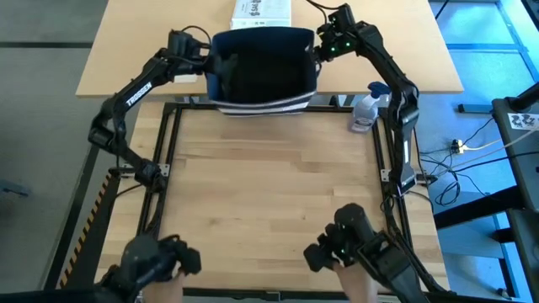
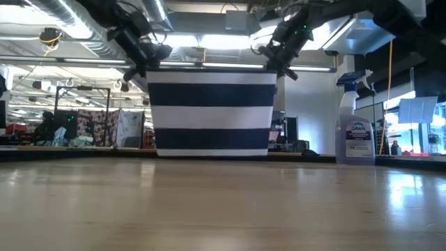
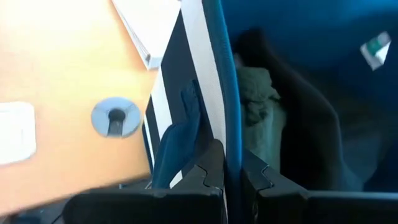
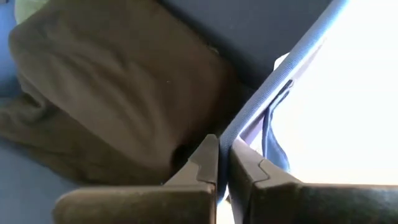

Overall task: Fold Laundry from Bin
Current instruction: Move the blue bin to the other table, then return to Home Position

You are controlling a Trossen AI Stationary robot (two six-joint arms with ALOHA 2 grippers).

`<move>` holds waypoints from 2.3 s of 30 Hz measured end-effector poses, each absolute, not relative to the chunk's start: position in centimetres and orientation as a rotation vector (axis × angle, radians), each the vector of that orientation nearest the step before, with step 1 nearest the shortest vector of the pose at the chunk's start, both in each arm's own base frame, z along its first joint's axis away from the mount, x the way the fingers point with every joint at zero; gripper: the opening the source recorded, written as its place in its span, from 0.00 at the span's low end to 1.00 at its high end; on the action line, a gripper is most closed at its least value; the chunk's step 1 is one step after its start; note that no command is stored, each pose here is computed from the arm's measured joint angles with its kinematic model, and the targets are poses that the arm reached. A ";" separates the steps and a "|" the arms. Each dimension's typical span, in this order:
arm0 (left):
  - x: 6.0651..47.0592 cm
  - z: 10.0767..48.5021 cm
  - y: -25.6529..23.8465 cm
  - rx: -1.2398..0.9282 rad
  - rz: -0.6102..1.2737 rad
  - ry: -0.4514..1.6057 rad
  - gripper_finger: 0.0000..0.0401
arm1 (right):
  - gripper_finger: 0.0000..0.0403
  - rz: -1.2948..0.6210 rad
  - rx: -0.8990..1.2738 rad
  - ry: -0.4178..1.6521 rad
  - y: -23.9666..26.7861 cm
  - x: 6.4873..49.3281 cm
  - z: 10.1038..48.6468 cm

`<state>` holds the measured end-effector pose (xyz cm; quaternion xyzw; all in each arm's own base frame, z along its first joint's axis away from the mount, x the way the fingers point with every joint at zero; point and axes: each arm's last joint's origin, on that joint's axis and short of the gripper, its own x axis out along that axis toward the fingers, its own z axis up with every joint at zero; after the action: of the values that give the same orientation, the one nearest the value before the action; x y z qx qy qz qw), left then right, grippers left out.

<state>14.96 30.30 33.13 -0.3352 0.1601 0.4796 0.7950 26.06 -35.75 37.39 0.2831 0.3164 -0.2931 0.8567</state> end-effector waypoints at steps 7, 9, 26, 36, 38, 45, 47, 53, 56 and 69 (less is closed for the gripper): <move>13.6 32.5 32.8 -0.714 1.090 0.234 0.04 | 0.04 -0.658 0.563 0.618 -37.5 25.7 36.8; 13.3 32.8 33.1 -0.649 1.100 0.224 0.06 | 0.04 -0.673 0.541 0.603 -37.7 25.9 36.8; 12.9 42.7 32.5 -0.344 0.957 0.125 0.43 | 0.62 -0.668 0.416 0.520 -36.5 24.4 40.6; 16.3 50.5 19.9 -0.023 0.717 0.177 0.03 | 0.04 -0.602 0.125 0.398 -26.0 21.2 50.5; 16.1 51.1 16.6 0.008 0.716 0.208 0.01 | 0.06 -0.598 0.075 0.391 -22.9 21.1 52.0; 13.6 51.6 6.7 0.075 0.622 0.163 0.00 | 0.01 -0.475 0.001 0.335 -14.1 20.4 54.2; 12.7 50.8 4.9 0.054 0.577 0.137 0.00 | 0.01 -0.448 0.007 0.338 -12.6 20.2 53.5; 12.0 46.5 1.7 0.038 0.452 0.106 0.00 | 0.02 -0.371 0.067 0.207 -8.8 19.4 48.3; 12.2 44.7 0.7 0.069 0.357 0.079 0.00 | 0.01 -0.366 0.088 0.107 -6.8 18.0 44.4; 11.9 40.0 -2.0 0.116 -0.195 0.113 0.00 | 0.02 -0.300 0.256 -0.170 -3.0 13.6 30.6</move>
<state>11.87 -2.02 40.01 0.0576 0.0566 -0.0971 0.9920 13.60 -3.02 30.63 0.1268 -0.0845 -0.1488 0.9770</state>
